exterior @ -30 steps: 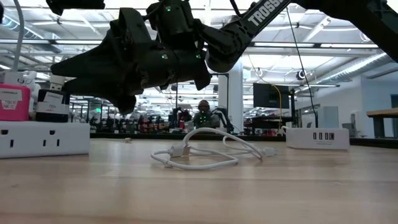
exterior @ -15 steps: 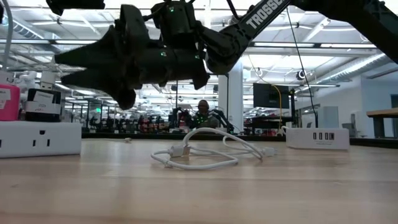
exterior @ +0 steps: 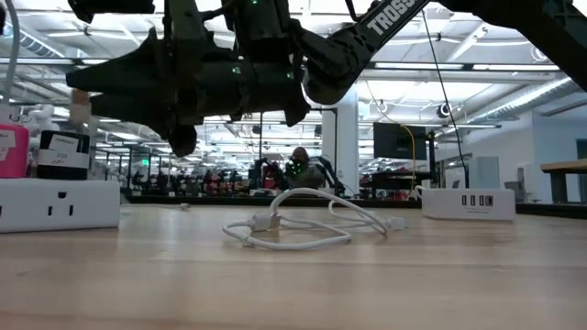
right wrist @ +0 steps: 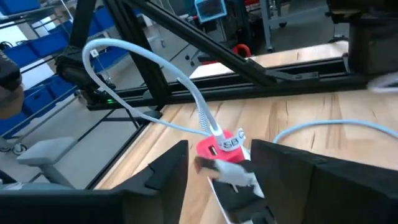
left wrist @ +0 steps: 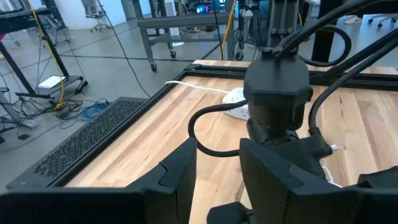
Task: Insert USB
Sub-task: Insert the top right white cable charger into the black adapter charger
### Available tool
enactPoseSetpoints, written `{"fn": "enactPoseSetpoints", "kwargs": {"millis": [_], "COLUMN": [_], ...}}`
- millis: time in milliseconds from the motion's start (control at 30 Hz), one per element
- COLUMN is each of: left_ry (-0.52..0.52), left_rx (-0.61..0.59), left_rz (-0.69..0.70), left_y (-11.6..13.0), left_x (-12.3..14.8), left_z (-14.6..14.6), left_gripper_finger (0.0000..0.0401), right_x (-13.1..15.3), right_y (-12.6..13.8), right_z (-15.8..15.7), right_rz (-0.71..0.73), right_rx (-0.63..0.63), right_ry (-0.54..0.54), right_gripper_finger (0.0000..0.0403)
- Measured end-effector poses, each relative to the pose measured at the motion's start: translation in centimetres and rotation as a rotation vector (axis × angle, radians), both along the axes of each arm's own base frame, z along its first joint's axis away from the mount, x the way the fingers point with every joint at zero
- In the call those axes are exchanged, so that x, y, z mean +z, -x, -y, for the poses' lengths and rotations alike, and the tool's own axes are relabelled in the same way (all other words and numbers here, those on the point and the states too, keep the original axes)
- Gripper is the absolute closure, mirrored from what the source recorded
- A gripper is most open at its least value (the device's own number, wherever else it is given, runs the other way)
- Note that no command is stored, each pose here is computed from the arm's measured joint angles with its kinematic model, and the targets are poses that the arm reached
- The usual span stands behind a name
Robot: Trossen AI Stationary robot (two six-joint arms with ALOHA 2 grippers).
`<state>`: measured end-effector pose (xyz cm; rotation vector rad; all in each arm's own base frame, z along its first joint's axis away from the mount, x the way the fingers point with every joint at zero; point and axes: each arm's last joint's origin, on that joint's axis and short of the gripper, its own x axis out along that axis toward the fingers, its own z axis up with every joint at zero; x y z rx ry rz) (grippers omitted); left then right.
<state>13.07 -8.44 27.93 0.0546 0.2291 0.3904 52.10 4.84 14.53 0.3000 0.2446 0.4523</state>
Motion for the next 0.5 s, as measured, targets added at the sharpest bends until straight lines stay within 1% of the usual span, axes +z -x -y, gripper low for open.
{"fn": "enactPoseSetpoints", "kwargs": {"millis": [100, 167, 367, 500], "left_ry": [0.0, 0.0, 0.007, 0.008], "left_rx": [0.0, 0.0, -0.017, -0.02], "left_rz": [0.0, 0.0, -0.006, -0.007], "left_y": [0.0, 0.0, 0.0, 0.0], "left_x": [0.0, 0.0, 0.0, 0.0], "left_z": [0.0, 0.0, 0.0, 0.1], "left_gripper_finger": [0.0272, 0.0272, 0.0272, 0.0272], "right_x": [-0.2, -0.3, -0.2, -0.2], "right_y": [0.0, 0.0, 0.0, 0.2], "right_z": [0.3, 0.8, 3.8, 5.3], "right_rz": [-0.028, -0.054, -0.123, -0.169], "right_rx": [-0.007, -0.008, 0.012, 0.078], "right_ry": [-0.004, -0.031, -0.172, -0.255], "right_gripper_finger": [0.0243, 0.0244, 0.0229, 0.0223]}}
